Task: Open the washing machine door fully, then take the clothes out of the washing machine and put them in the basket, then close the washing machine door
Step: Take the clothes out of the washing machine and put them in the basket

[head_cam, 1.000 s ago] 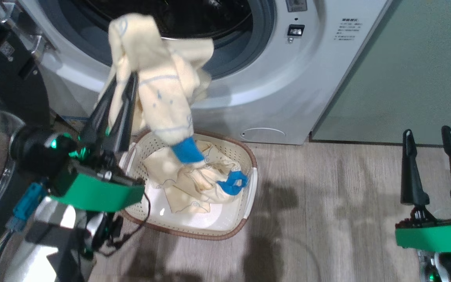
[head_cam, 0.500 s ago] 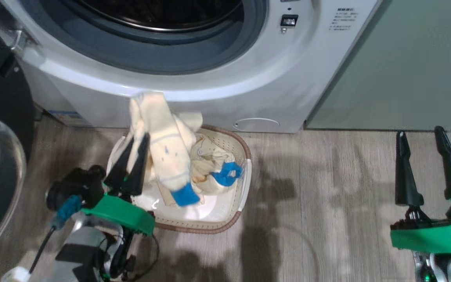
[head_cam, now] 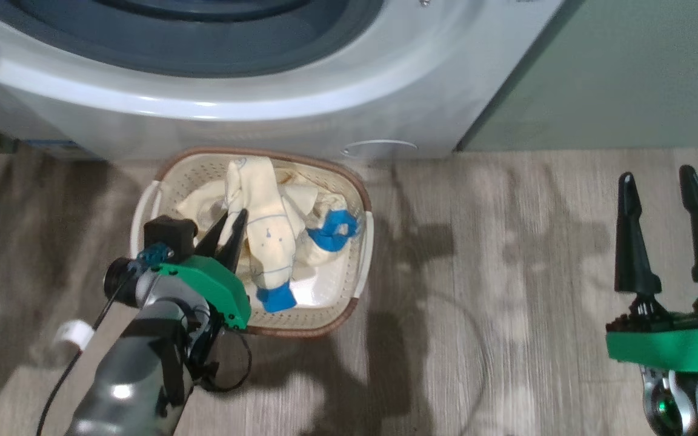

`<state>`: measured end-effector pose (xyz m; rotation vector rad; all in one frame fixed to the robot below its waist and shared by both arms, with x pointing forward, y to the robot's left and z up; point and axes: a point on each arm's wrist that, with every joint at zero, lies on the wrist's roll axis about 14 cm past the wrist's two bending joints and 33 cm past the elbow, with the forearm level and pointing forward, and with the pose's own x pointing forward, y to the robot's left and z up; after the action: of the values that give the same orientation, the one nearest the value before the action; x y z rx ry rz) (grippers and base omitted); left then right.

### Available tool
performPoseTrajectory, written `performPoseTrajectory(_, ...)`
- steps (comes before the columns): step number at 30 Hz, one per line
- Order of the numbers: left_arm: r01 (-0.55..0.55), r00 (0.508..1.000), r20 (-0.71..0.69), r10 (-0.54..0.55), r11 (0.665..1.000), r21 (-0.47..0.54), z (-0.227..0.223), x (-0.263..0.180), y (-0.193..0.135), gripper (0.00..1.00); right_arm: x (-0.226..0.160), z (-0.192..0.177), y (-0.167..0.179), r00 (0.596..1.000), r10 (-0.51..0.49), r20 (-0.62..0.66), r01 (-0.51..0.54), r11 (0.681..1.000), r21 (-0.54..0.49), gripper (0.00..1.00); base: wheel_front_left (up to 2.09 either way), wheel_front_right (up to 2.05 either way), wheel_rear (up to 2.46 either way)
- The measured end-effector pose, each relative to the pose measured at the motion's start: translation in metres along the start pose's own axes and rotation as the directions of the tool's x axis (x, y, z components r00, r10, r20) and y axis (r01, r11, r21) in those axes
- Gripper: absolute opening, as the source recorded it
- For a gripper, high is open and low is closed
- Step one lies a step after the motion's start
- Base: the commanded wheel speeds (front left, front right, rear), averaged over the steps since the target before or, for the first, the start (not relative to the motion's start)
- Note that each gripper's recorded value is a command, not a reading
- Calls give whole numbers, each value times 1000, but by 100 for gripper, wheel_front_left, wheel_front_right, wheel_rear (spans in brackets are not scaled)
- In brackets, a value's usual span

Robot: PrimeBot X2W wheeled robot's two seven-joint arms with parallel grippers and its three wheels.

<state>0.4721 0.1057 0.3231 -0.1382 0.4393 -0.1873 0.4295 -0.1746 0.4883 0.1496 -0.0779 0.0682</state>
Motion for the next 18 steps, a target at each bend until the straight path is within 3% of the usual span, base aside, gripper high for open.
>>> performPoseTrajectory(4, 27, 994, -108, -26, 1000, 11, -32, 12, -6, 2, 1, -5, -7, 1000, -19, -12, 19, 1000, 0, 100, 0, 0, 0)
performPoseTrajectory(6, 40, 987, -154, -38, 999, 13, -45, 15, -10, 58, 0, -8, -11, 999, -31, -22, 31, 1000, -5, 100, 0, 0, 0)
performPoseTrajectory(7, 44, 984, -175, -41, 999, 12, -51, 17, -12, 100, -1, -10, -13, 999, -36, -28, 36, 999, -7, 100, 0, 0, 0)
performPoseTrajectory(18, 39, 981, -192, -36, 999, 14, -53, 33, -11, 100, 5, -16, -17, 998, -43, -36, 43, 999, -6, 100, 0, 0, 0)
